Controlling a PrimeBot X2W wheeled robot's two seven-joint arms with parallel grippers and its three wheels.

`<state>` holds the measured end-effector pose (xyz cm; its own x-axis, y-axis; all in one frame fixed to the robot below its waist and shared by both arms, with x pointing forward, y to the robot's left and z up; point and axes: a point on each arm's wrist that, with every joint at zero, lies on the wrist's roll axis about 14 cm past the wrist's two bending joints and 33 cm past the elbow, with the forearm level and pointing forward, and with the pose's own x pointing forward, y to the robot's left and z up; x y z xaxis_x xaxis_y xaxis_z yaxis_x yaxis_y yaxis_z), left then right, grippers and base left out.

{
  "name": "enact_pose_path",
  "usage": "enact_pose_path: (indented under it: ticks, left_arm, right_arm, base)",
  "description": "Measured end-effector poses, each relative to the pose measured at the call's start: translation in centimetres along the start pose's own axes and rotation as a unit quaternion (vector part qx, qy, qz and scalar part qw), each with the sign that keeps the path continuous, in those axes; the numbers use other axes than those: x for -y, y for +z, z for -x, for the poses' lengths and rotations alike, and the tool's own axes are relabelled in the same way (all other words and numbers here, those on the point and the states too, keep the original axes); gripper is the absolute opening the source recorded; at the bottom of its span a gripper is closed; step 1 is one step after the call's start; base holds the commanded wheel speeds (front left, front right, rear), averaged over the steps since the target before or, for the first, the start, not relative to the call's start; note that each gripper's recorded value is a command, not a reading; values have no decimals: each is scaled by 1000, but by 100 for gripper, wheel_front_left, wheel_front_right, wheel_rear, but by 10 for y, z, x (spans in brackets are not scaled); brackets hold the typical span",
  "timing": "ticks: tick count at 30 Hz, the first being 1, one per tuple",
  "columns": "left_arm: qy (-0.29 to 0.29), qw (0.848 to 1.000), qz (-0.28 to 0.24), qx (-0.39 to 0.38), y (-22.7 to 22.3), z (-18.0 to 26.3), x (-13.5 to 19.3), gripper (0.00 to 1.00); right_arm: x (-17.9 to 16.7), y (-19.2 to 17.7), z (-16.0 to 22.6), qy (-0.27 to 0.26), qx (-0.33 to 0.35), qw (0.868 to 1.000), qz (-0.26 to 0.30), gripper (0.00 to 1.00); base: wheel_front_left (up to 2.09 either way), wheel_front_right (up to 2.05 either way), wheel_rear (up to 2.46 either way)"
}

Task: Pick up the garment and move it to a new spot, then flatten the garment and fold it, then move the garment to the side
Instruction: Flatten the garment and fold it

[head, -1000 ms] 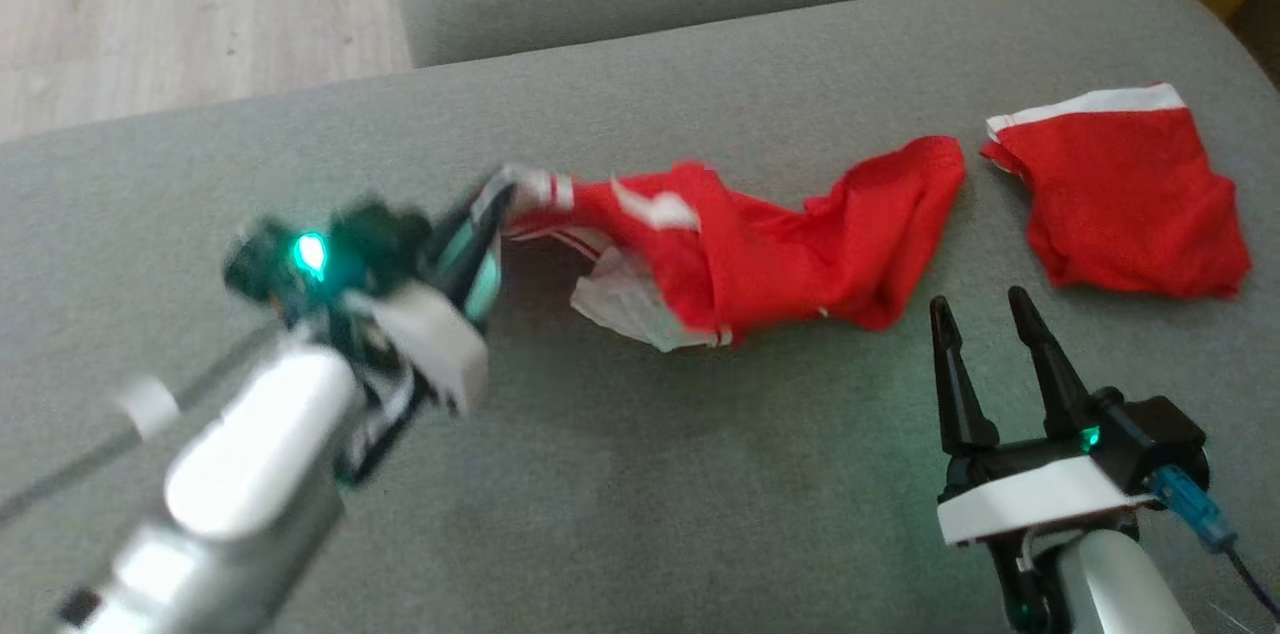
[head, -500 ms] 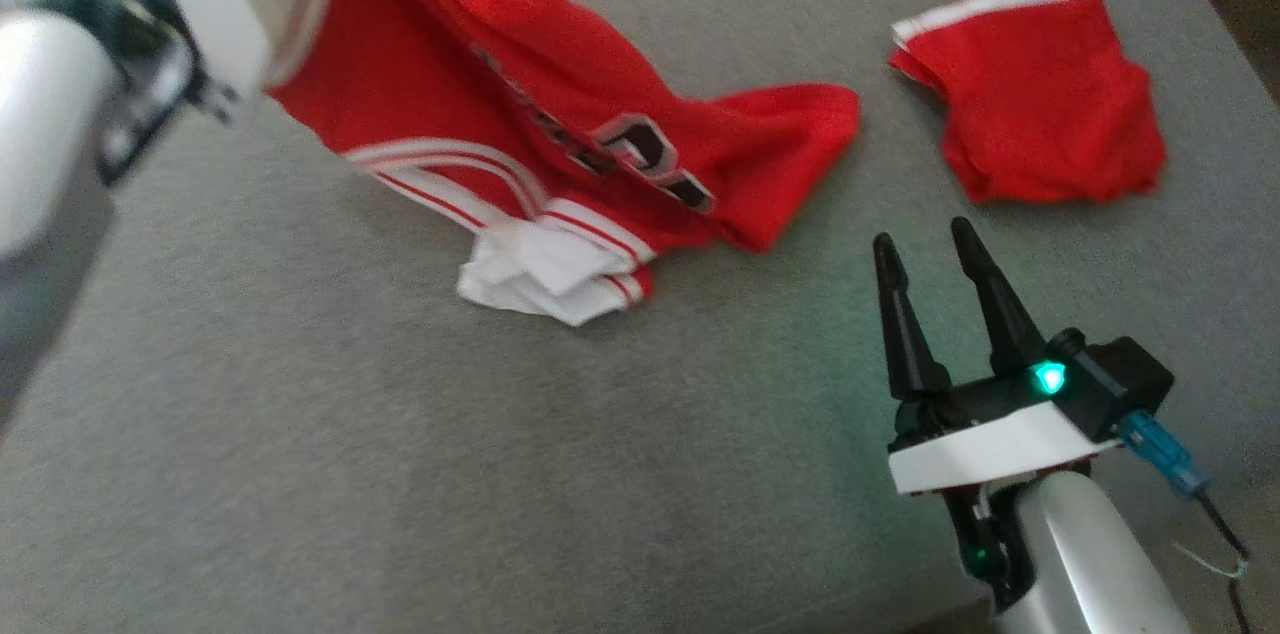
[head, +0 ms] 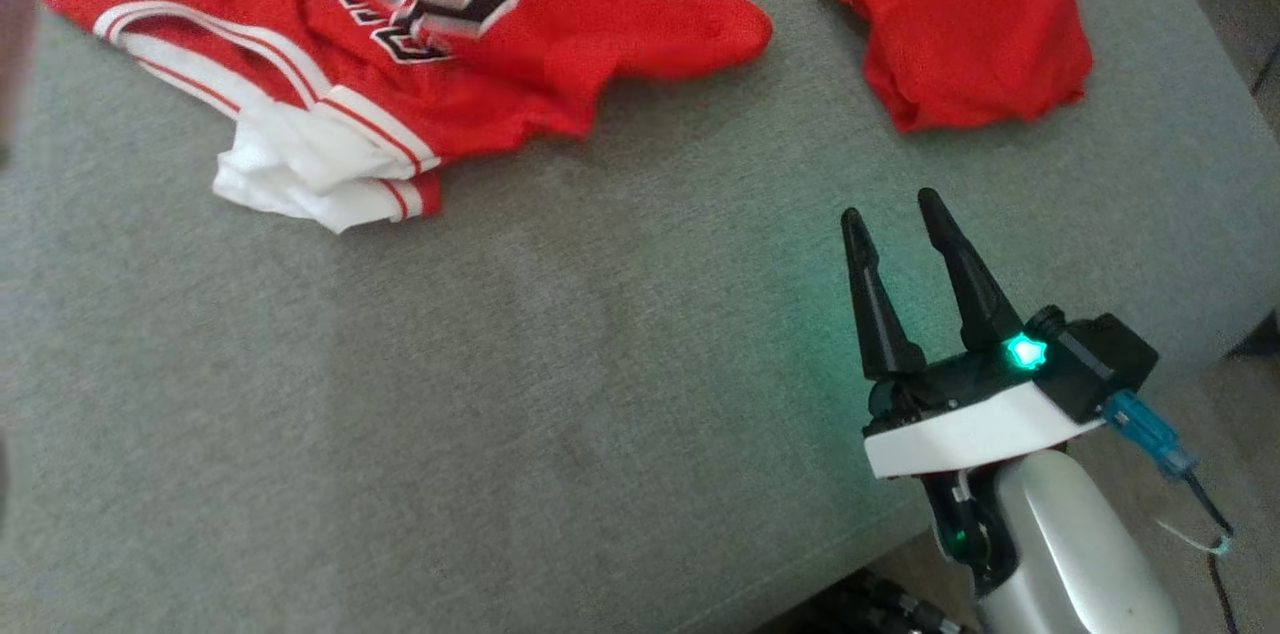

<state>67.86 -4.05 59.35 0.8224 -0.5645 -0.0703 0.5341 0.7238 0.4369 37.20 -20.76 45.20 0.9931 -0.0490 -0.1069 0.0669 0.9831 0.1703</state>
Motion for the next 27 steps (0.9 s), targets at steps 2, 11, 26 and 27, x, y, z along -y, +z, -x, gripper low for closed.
enact_pose_path:
  ticks: [2,11,26,27]
  left_arm:
    - [-10,1000,5,3,-4,3,9,100]
    - [5,997,67,40,-11,43,7,100]
    - [78,971,223,-26,-99,182,58,100]
    - [87,968,233,-28,-101,191,61,100]
  right_arm:
    - [-2,0,-2,4,1,1000,-1,100]
    - [-11,8,-13,23,18,1000,9,100]
    - [-40,19,-17,68,40,996,29,100]
    - [-41,20,-17,71,41,996,30,100]
  base:
    - [0,0,0]
    - [0,0,0]
    - [0,0,0]
    - [0,0,0]
